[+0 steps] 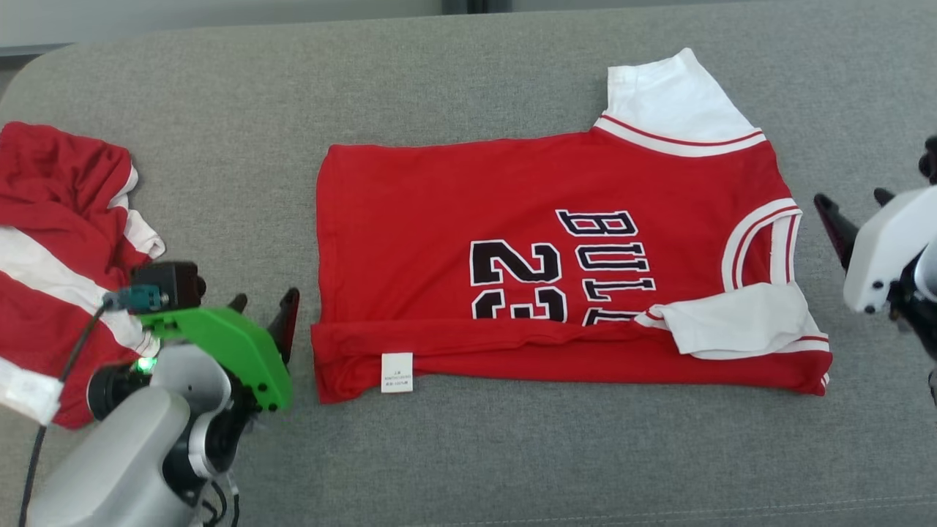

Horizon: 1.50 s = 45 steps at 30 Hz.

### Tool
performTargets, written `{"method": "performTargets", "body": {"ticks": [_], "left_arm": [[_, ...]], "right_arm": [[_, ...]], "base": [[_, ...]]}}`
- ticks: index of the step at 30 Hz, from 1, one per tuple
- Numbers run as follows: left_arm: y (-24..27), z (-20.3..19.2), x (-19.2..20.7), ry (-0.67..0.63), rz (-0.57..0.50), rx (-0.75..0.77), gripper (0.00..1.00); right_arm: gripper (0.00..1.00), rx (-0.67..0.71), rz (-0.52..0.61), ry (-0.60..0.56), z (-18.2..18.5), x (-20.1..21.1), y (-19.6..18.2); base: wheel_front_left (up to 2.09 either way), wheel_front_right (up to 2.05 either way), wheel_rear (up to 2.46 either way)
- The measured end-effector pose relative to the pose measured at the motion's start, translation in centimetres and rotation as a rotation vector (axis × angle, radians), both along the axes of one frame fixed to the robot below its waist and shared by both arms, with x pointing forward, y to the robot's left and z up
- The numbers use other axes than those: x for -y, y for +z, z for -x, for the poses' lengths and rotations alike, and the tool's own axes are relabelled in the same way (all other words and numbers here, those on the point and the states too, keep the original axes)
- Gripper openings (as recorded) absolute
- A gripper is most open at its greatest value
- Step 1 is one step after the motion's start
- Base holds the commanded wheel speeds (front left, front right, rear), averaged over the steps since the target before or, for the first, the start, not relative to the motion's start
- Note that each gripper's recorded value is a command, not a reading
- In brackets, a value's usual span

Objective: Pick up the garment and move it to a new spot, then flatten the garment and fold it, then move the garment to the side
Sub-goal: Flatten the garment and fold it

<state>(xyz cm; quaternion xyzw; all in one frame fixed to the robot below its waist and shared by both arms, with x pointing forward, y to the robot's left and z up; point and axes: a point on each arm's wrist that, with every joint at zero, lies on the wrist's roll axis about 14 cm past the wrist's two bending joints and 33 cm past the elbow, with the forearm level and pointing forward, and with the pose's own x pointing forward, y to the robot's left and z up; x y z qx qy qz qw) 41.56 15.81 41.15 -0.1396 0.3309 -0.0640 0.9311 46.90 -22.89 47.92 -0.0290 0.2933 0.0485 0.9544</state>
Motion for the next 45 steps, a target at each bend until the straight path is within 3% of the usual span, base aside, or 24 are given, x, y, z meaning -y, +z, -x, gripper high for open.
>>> {"method": "performTargets", "body": {"ticks": [12,20,27,28,29,30,31,37,45], "left_arm": [[0.9,-10.1,2.3,-0.074,-0.011,-0.013,1.00],[-1.2,-14.2,3.5,-0.106,-0.019,-0.042,1.00],[-4.2,-14.4,4.1,-0.125,-0.020,-0.109,1.00],[-4.3,-14.4,4.3,-0.135,-0.024,-0.110,0.93],[-4.4,-14.4,4.3,-0.140,-0.024,-0.111,0.64],[-4.5,-14.3,4.4,-0.148,-0.033,-0.111,0.15],[-4.5,-14.4,4.4,-0.154,-0.039,-0.103,0.00],[-4.5,-14.2,5.3,-0.166,-0.046,-0.055,0.00],[-4.9,-14.0,5.4,-0.154,-0.017,0.006,0.00]], "right_arm": [[1.00,0.046,0.051,0.118,-10.6,-3.6,2.7],[1.00,0.004,0.053,0.159,-14.8,-5.6,-0.9],[1.00,-0.038,0.052,0.177,-15.9,-6.4,-3.8],[1.00,-0.041,0.056,0.178,-15.9,-6.3,-3.9],[1.00,-0.043,0.058,0.178,-16.0,-6.3,-4.0],[1.00,-0.046,0.067,0.180,-16.0,-6.2,-4.1],[1.00,-0.046,0.075,0.181,-16.2,-6.0,-4.1],[1.00,-0.008,0.098,0.166,-18.0,-5.2,-3.5],[1.00,-0.113,0.058,0.112,-19.8,-5.5,-7.4]], "base": [[0.00,0.00,0.00],[0.00,0.00,0.00],[0.00,0.00,0.00],[0.00,0.00,0.00],[0.00,0.00,0.00],[0.00,0.00,0.00],[0.00,0.00,0.00],[0.00,0.00,0.00],[0.00,0.00,0.00]]}}
